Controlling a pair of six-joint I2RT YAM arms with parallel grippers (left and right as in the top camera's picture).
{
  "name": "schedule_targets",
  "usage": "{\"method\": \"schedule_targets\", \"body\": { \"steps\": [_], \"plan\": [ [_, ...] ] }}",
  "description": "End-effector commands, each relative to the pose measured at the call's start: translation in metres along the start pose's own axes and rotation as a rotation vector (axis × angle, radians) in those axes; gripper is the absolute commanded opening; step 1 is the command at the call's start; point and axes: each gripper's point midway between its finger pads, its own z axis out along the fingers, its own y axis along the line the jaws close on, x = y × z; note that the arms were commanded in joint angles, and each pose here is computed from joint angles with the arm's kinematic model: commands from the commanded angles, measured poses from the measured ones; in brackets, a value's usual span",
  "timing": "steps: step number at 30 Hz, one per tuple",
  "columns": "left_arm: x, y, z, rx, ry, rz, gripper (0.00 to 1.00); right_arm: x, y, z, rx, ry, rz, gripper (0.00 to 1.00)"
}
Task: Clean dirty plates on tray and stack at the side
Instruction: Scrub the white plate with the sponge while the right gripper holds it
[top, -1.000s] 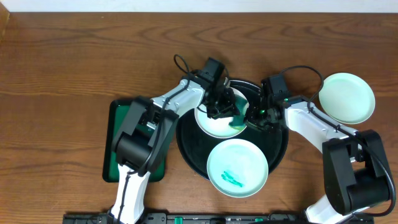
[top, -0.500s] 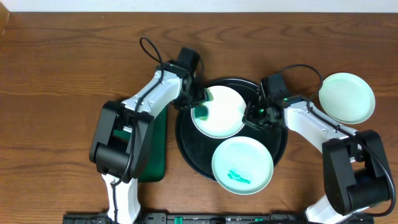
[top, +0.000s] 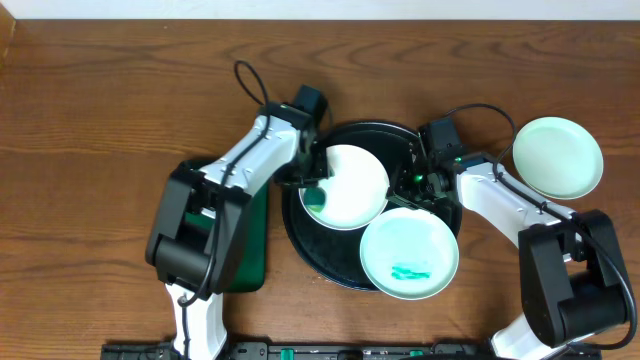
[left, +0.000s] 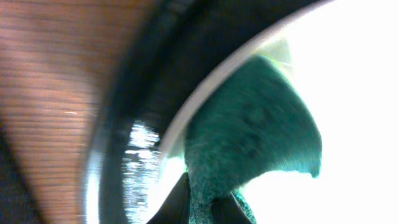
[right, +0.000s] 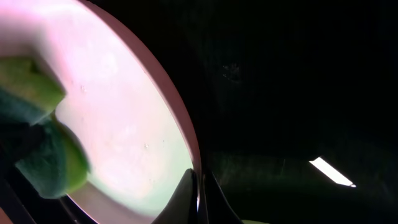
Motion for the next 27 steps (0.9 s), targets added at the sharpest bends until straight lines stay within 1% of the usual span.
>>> {"method": "schedule_targets", "body": {
  "steps": [1, 4, 8, 13, 18, 22, 24, 27],
  "plan": [
    [0.026, -0.033, 0.011, 0.064, 0.060, 0.106, 0.07, -0.008, -0.033, -0.001, 0.123, -0.047, 0.032, 0.01],
    [0.038, -0.059, 0.015, 0.093, 0.061, 0.123, 0.07, -0.010, -0.036, -0.003, 0.123, -0.050, 0.038, 0.01],
    [0.057, -0.095, 0.020, 0.179, 0.091, 0.162, 0.07, -0.010, -0.036, -0.003, 0.121, -0.049, 0.036, 0.01],
    [0.064, -0.123, 0.024, 0.249, 0.085, 0.170, 0.07, -0.010, -0.035, -0.003, 0.111, -0.043, 0.034, 0.01],
    [0.051, -0.130, 0.034, 0.276, 0.055, 0.118, 0.07, -0.008, -0.034, -0.003, 0.103, -0.036, 0.034, 0.02],
    [0.033, -0.126, 0.046, 0.276, 0.017, 0.079, 0.07, -0.007, -0.032, -0.003, 0.094, -0.029, 0.034, 0.02],
    [0.020, -0.117, 0.049, 0.248, -0.023, 0.061, 0.07, -0.006, -0.032, -0.003, 0.093, -0.026, 0.034, 0.01],
    [-0.005, -0.092, 0.049, 0.161, -0.111, 0.024, 0.07, -0.006, -0.032, -0.003, 0.095, -0.023, 0.036, 0.02]
  ]
}}
